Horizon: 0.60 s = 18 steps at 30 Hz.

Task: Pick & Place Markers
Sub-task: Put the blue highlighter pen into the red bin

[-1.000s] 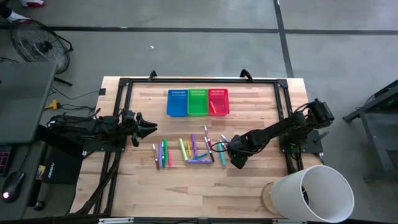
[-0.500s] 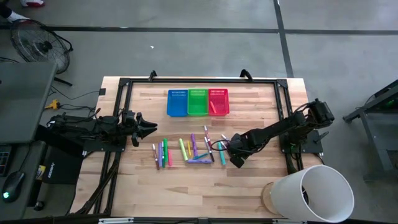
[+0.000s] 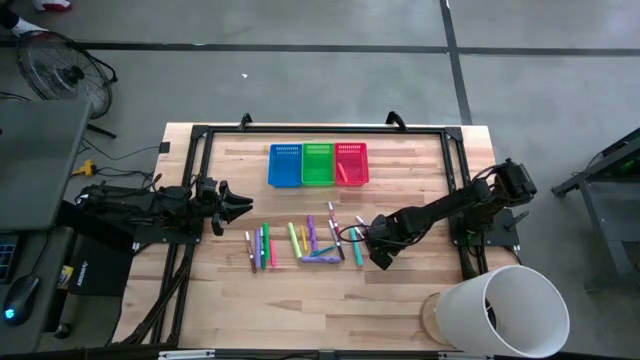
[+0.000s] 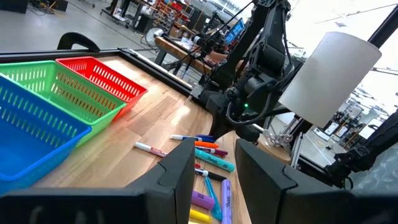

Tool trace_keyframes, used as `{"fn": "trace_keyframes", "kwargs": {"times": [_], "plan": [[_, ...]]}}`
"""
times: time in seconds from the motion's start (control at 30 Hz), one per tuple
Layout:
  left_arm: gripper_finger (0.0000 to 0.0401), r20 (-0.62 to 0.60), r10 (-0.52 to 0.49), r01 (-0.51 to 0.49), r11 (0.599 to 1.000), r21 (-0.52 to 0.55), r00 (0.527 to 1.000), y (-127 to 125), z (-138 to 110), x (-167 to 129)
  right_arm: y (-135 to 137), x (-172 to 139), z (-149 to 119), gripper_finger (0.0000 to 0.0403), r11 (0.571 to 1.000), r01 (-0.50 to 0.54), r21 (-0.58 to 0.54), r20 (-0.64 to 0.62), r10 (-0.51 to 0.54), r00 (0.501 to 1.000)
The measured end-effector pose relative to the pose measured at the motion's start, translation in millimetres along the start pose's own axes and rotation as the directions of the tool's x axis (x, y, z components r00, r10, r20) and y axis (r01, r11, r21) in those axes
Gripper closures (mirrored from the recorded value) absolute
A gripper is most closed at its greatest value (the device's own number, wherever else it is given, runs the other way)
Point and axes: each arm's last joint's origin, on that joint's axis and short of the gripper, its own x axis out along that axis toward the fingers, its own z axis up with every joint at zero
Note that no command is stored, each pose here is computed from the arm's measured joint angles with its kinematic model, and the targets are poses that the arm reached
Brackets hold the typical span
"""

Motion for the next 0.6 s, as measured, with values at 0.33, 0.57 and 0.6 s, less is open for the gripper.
{"fn": "trace_keyframes", "kwargs": {"times": [0.33, 0.57, 0.6], "plan": [[0.0286, 0.0, 0.0, 0.0, 1.0, 0.0, 1.0, 0.0, 0.0, 0.0, -4.2, -12.3, -1.6, 0.0379, 1.0, -0.016, 0.007, 0.0, 0.016, 1.0], [0.0286, 0.0, 0.0, 0.0, 1.0, 0.0, 1.0, 0.0, 0.0, 0.0, -6.3, -19.5, -3.0, 0.0379, 0.999, -0.031, 0.008, 0.005, 0.031, 1.0], [0.0286, 0.0, 0.0, 0.0, 1.0, 0.0, 1.0, 0.0, 0.0, 0.0, -6.7, -21.4, -3.0, 0.0379, 0.999, -0.036, 0.012, 0.008, 0.036, 0.999]]}}
